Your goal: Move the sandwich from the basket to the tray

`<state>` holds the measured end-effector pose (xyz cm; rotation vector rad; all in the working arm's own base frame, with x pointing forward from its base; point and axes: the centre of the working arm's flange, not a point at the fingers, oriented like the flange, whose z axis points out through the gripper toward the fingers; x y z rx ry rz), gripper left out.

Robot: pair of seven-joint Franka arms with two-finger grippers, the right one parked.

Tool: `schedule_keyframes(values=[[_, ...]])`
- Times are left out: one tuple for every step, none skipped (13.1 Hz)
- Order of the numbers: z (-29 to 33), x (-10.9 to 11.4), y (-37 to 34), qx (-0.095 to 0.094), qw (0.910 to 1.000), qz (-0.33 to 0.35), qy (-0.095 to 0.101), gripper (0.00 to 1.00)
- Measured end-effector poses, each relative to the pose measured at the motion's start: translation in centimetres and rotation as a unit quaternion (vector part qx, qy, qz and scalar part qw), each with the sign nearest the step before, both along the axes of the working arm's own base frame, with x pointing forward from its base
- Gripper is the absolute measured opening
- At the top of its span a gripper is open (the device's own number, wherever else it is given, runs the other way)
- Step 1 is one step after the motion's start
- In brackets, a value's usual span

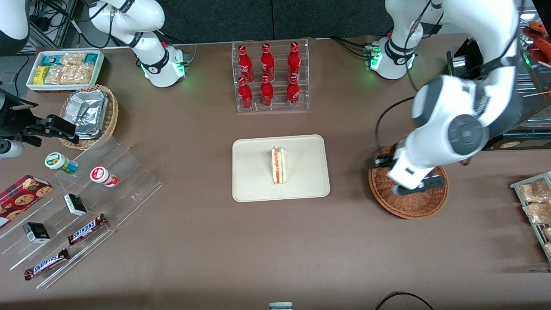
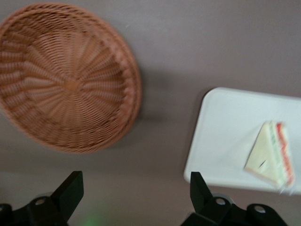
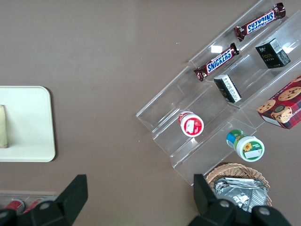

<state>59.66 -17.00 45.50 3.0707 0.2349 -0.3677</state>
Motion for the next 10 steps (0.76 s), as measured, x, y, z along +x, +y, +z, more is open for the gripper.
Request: schedule_keyframes(values=[[1.2, -0.5, 2.0, -0.008, 0.9997, -0.022, 0.005, 1.00], [2.5, -0.9, 4.1, -0.015, 0.9991, -0.037, 0.009, 1.00], [3.7, -1.4, 5.9, -0.021, 0.9987, -0.044, 0.011, 1.00], [5.1, -2.0, 7.4, -0.025, 0.9987, -0.044, 0.011, 1.00], [6.5, -2.6, 8.3, -0.026, 0.9987, -0.042, 0.011, 1.00], [7.7, -3.3, 8.7, -0.027, 0.9987, -0.042, 0.010, 1.00], [8.9, -4.0, 8.9, -0.027, 0.9987, -0.042, 0.007, 1.00], [9.9, -4.7, 9.2, -0.024, 0.9988, -0.042, 0.006, 1.00], [10.8, -5.3, 9.6, -0.015, 0.9989, -0.043, 0.006, 1.00], [11.5, -5.8, 10.0, -0.001, 0.9989, -0.046, 0.005, 1.00]])
